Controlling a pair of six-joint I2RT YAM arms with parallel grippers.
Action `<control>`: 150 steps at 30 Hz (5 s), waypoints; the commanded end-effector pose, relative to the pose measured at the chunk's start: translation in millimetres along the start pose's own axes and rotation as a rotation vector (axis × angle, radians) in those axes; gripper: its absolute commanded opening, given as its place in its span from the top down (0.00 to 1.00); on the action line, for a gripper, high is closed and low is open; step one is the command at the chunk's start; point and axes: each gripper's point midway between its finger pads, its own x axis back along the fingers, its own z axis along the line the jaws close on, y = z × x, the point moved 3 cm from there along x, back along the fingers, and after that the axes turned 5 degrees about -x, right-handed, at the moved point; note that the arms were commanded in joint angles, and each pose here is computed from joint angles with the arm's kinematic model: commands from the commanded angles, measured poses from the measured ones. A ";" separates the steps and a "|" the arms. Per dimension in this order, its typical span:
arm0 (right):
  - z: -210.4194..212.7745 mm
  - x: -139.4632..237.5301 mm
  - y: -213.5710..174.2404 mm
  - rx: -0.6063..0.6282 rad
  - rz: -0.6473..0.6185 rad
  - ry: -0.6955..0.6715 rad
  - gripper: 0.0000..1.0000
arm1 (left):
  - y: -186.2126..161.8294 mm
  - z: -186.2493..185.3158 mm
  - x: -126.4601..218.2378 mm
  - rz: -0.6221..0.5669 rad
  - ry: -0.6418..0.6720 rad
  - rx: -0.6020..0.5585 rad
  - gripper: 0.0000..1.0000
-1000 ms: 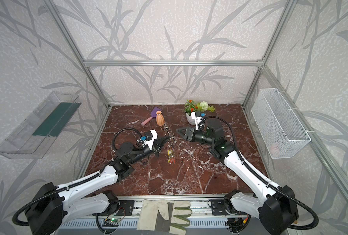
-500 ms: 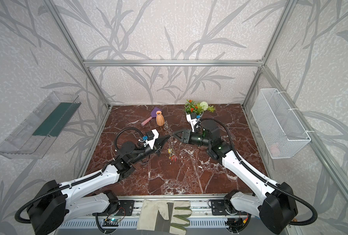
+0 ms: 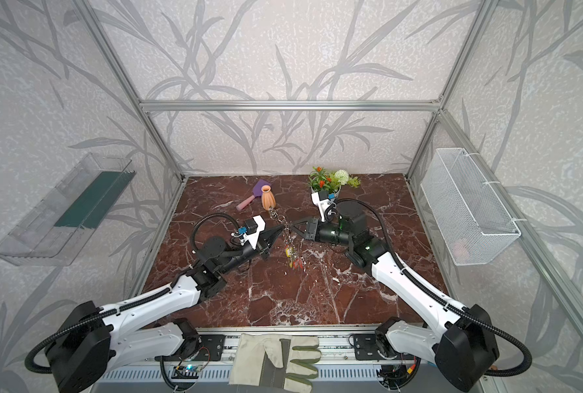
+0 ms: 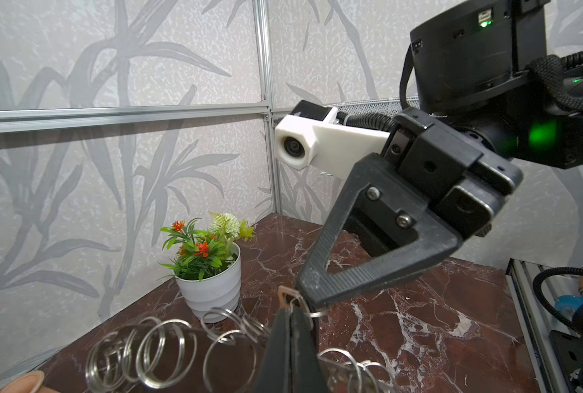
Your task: Put the keys on the keyring
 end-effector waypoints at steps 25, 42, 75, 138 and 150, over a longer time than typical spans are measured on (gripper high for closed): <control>-8.0 2.7 -2.9 0.027 0.000 -0.064 0.99 | 30.0 -0.5 2.3 -0.146 -0.004 0.012 1.00; 26.9 6.2 5.6 -0.010 -0.012 0.121 0.61 | 22.2 -2.2 -0.1 -0.114 -0.007 0.006 1.00; 4.4 -2.7 -1.3 -0.059 0.005 0.035 0.96 | 21.8 -3.2 -2.1 -0.112 -0.011 -0.005 1.00; 30.5 20.8 6.8 0.404 -0.023 0.025 0.78 | 44.1 -6.4 6.0 -0.226 -0.101 0.300 1.00; 41.0 9.0 -7.3 0.438 0.025 0.133 0.81 | 45.6 -6.1 11.6 -0.238 -0.130 0.352 1.00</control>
